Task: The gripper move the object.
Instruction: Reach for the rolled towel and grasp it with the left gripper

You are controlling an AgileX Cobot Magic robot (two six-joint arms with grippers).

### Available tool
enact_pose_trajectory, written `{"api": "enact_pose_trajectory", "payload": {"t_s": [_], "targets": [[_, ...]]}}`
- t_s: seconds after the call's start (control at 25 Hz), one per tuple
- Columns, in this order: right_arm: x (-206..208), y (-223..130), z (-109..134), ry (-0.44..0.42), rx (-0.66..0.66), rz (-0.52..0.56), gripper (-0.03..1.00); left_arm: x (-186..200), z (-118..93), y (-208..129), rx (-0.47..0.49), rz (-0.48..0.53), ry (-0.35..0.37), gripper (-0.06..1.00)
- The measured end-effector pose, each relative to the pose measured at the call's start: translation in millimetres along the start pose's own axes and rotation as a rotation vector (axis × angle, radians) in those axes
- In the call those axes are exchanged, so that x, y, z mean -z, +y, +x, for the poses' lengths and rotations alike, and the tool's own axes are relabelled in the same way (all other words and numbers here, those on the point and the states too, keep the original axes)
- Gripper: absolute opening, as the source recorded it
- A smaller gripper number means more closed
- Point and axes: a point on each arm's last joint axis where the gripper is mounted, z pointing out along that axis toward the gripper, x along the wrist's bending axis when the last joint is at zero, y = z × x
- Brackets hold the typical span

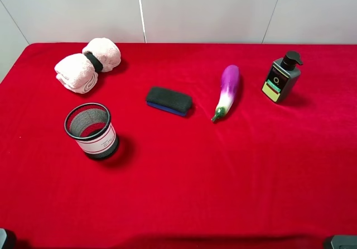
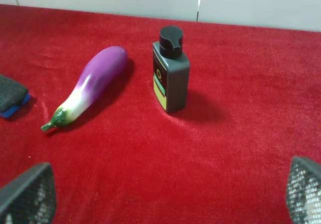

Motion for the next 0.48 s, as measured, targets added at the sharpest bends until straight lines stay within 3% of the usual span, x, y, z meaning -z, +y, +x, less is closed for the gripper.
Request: {"api": "enact_pose_trajectory", "payload": {"t_s": [0.48], "targets": [[0.0,0.0,0.0,0.0,0.0,0.0,0.69,0.0,-3.2,-0.2,-0.028,0.002,-0.035,0.98]]}}
